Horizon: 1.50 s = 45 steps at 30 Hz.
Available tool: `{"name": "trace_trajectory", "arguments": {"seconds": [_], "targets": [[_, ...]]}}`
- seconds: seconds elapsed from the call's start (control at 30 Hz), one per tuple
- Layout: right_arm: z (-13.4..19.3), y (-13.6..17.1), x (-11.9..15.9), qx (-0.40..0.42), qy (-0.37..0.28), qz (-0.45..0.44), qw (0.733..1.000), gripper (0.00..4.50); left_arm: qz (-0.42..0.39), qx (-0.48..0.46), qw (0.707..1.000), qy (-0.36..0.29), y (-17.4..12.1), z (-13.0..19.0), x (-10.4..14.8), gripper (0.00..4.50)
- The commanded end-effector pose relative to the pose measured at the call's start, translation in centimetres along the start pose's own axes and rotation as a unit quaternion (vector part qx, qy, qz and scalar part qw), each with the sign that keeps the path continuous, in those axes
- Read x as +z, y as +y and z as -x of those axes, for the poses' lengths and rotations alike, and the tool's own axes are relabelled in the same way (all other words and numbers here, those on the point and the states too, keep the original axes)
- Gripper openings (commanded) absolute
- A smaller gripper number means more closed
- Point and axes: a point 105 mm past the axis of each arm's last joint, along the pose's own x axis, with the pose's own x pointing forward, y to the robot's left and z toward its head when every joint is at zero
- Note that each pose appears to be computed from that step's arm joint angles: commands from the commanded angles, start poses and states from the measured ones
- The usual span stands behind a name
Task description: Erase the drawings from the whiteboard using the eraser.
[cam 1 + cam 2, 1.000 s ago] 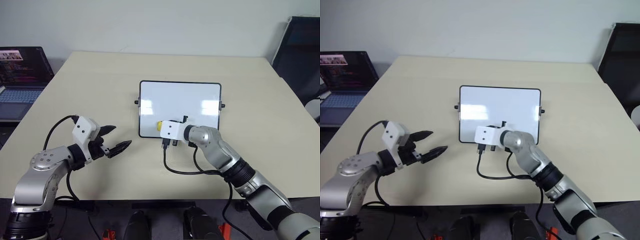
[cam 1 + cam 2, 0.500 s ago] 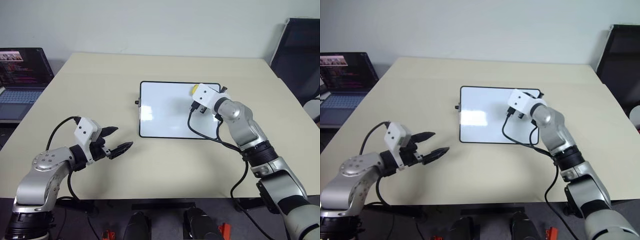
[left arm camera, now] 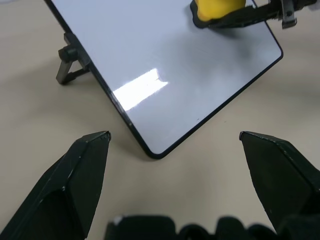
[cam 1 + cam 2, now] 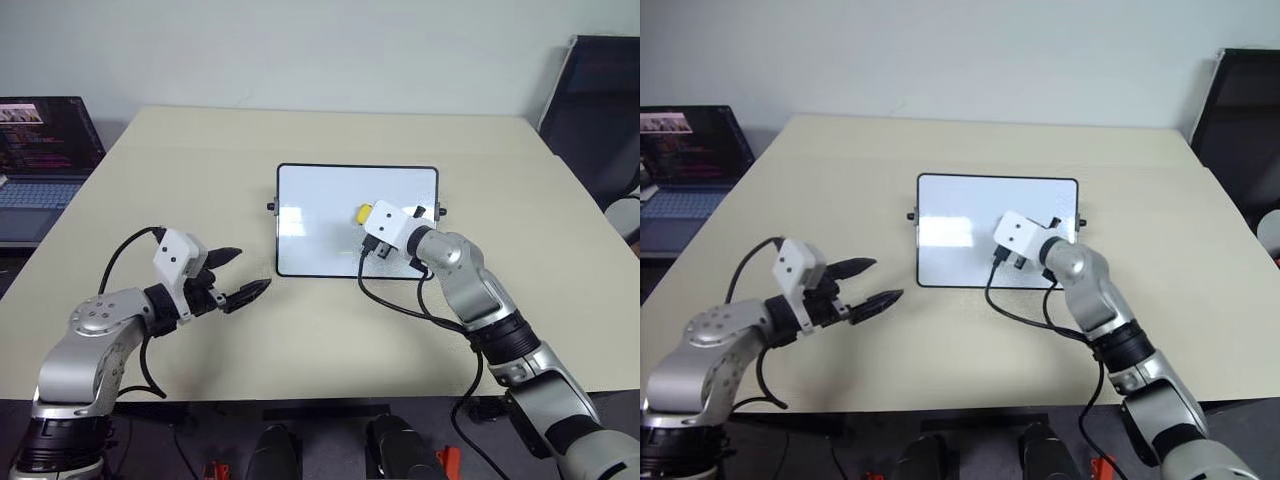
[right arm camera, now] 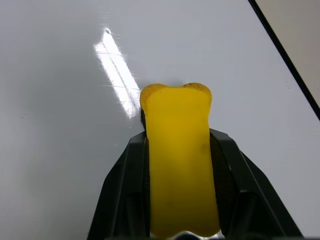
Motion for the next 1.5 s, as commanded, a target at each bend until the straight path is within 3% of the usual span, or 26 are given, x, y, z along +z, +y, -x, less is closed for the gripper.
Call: {"name": "trace_trajectory", "arguments": {"seconds": [0.03, 0.33, 0.43, 0.6, 0.93, 1.23, 1.27, 1.37, 1.5], "targets": [[2.1, -1.6, -0.7, -0.031, -0.005, -0.056, 0.998, 1.22, -0.031, -0.032, 0.998, -0.035, -0.9, -0.9, 2.6, 4.5], [9.4, -2.0, -1.6, -0.086, 0.004, -0.217, 0.972, 1.22, -0.08, -0.128, 0.986, -0.063, -3.3, -3.6, 5.9, 4.5], [11.6, -1.9, -3.1, -0.114, 0.035, -0.29, 0.95, 1.22, -0.094, -0.166, 0.979, -0.077, -4.2, -5.2, 7.0, 4.5], [13.4, -2.5, -6.2, -0.171, 0.089, -0.317, 0.929, 1.22, -0.122, -0.219, 0.964, -0.086, -5.8, -8.1, 7.6, 4.5], [13.3, -3.6, -12.6, -0.242, 0.142, -0.433, 0.857, 1.22, -0.207, -0.309, 0.925, -0.078, -9.8, -13.5, 7.5, 4.5], [12.4, -4.0, -15.0, -0.235, 0.163, -0.43, 0.856, 1.22, -0.21, -0.348, 0.906, -0.117, -12.7, -14.7, 9.3, 4.5], [12.3, -3.9, -15.2, -0.234, 0.164, -0.435, 0.854, 1.94, -0.21, -0.347, 0.907, -0.118, -12.7, -14.7, 9.3, 4.5], [12.3, -3.8, -15.6, -0.233, 0.167, -0.436, 0.853, 2.79, -0.209, -0.344, 0.908, -0.118, -12.7, -14.7, 9.1, 4.5], [12.3, -4.4, -15.4, -0.241, 0.156, -0.437, 0.852, 4.28, -0.203, -0.342, 0.91, -0.12, -12.7, -14.7, 9.2, 4.5]]}}
